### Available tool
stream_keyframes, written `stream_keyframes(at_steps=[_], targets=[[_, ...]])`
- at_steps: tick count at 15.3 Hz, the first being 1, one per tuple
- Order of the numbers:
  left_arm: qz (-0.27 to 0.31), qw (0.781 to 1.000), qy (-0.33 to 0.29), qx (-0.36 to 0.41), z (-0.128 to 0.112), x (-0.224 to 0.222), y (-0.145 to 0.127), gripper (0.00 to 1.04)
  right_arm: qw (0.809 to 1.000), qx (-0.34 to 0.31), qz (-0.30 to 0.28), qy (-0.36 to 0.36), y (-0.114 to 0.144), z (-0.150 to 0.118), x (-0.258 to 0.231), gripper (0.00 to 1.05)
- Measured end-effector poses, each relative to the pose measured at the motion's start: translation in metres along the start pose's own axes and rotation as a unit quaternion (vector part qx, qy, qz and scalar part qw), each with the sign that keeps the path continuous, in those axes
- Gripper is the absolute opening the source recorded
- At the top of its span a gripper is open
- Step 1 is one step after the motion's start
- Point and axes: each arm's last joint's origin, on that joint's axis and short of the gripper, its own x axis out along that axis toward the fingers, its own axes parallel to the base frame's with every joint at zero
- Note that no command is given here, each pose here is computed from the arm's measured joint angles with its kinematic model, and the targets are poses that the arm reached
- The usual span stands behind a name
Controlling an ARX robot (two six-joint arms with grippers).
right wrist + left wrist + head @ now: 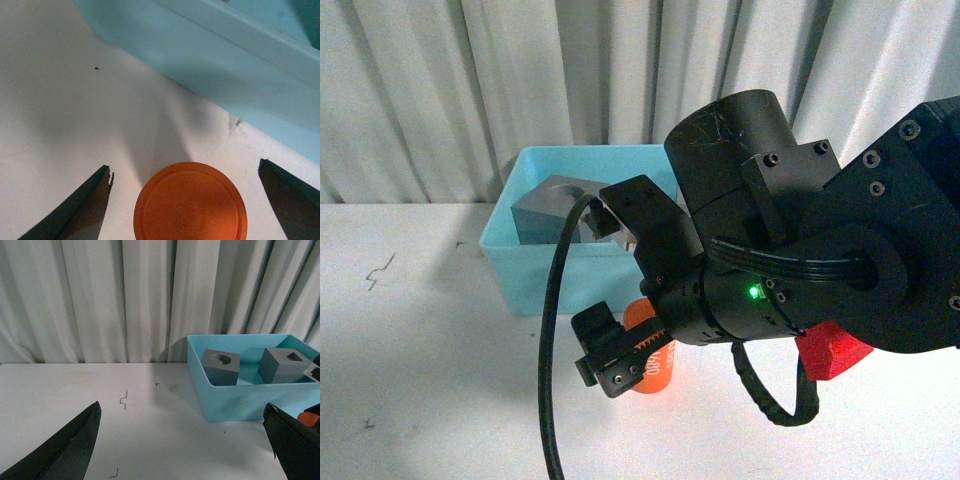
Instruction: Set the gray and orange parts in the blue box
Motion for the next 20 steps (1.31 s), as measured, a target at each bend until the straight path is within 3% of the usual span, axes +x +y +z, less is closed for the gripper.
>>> stream_keyframes(at_steps=[3, 4, 6, 8, 10, 12, 14, 16, 20], targets=[[0.000, 1.000, 0.000, 0.000, 0.000, 0.000, 0.000, 0.98, 1.000, 0.024, 0.009, -0.003, -0.002, -0.002, -0.002, 0.52], [0.000, 1.000, 0.000, 0.000, 0.000, 0.000, 0.000, 0.98, 0.999, 0.032, 0.008, -0.005, -0.004, -0.003, -0.006, 0.48], [0.000, 1.000, 0.000, 0.000, 0.000, 0.000, 0.000, 0.98, 0.999, 0.048, 0.004, -0.022, -0.008, -0.005, -0.027, 0.47], [0.000, 1.000, 0.000, 0.000, 0.000, 0.000, 0.000, 0.98, 0.995, 0.059, -0.007, -0.084, -0.019, 0.014, -0.076, 0.47], [0.000, 1.000, 0.000, 0.000, 0.000, 0.000, 0.000, 0.98, 0.979, 0.057, -0.033, -0.195, -0.038, 0.060, -0.141, 0.47], [0.000, 1.000, 0.000, 0.000, 0.000, 0.000, 0.000, 0.98, 0.951, 0.069, -0.071, -0.294, -0.075, 0.117, -0.177, 0.47], [0.000, 1.000, 0.000, 0.000, 0.000, 0.000, 0.000, 0.98, 0.954, 0.088, -0.067, -0.277, -0.089, 0.143, -0.148, 0.47], [0.000, 1.000, 0.000, 0.000, 0.000, 0.000, 0.000, 0.98, 0.971, 0.098, -0.044, -0.216, -0.080, 0.157, -0.089, 0.47], [0.000, 1.000, 0.000, 0.000, 0.000, 0.000, 0.000, 0.98, 0.979, 0.126, -0.052, -0.151, -0.070, 0.143, -0.030, 0.47]])
